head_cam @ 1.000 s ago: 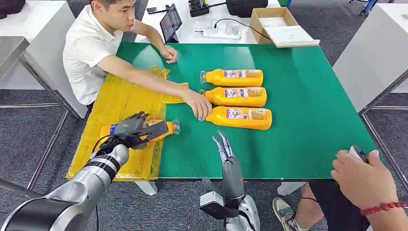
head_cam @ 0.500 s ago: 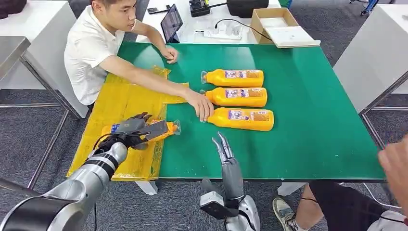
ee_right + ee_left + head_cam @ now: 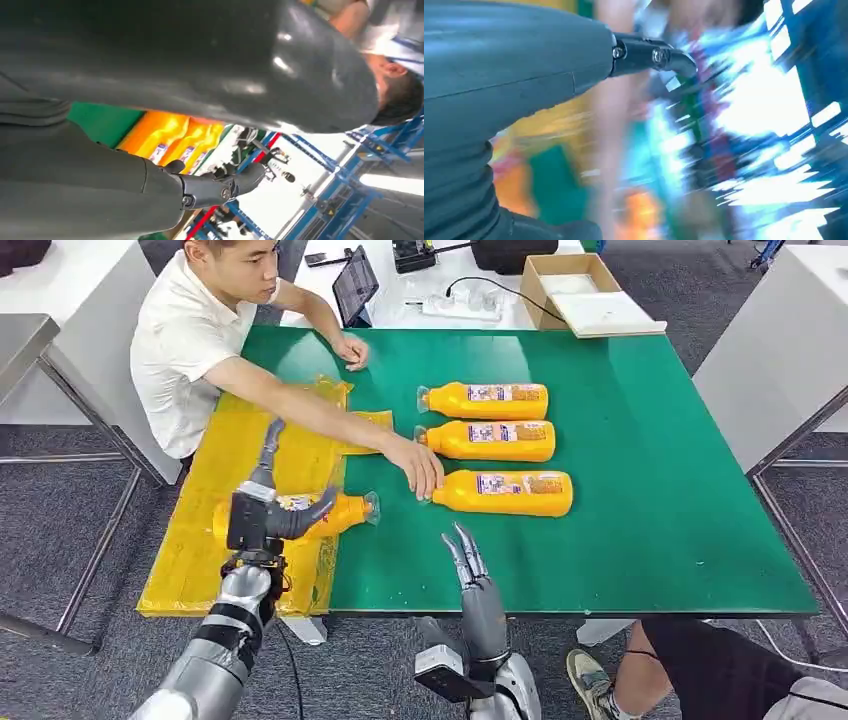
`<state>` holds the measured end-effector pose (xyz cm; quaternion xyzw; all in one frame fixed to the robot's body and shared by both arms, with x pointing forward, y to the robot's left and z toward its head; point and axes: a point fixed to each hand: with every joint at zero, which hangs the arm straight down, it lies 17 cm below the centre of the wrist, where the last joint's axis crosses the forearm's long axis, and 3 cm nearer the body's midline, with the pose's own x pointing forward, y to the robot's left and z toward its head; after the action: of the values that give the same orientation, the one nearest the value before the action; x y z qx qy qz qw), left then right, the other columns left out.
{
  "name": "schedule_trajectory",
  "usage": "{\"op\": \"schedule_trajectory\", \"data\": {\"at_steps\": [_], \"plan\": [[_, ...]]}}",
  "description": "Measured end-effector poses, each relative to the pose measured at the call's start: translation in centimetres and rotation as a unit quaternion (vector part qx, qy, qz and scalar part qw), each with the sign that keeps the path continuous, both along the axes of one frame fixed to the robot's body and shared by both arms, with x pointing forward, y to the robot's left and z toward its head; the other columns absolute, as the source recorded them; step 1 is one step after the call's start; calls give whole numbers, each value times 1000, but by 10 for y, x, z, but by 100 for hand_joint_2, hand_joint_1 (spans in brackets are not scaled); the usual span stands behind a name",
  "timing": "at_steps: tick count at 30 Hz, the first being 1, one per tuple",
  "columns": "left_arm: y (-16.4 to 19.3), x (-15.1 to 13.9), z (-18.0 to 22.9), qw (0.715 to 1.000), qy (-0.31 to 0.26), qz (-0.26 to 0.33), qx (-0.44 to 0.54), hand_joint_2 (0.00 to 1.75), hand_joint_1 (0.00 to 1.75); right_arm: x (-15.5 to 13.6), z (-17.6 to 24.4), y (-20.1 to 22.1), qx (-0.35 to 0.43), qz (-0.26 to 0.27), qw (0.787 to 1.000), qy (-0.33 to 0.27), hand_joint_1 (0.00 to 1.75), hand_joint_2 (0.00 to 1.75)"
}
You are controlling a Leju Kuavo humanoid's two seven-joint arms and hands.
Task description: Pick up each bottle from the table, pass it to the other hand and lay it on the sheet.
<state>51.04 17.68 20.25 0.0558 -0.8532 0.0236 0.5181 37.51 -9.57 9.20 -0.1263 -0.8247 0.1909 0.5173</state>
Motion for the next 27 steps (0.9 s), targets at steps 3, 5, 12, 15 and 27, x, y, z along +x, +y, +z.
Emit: {"op": "schedule_trajectory", "data": {"at_steps": [3,5,12,15,27], "plan": [[12,-29,57,994,-91,55,-6,175,0,-1,-3,-1,-4,-2,1000,2,0,0],[18,-51,90,987,-138,80,-20,175,0,-2,-5,-1,-11,-4,1000,0,0,0],[35,-103,146,966,-209,75,-135,175,0,-2,-5,-10,-57,-26,998,-22,0,0],[37,-120,159,957,-228,57,-167,175,0,5,-13,-16,-152,-24,988,-27,0,175],[-6,-134,111,973,-166,0,-158,175,0,104,-42,-160,-426,-121,896,24,0,175]]}}
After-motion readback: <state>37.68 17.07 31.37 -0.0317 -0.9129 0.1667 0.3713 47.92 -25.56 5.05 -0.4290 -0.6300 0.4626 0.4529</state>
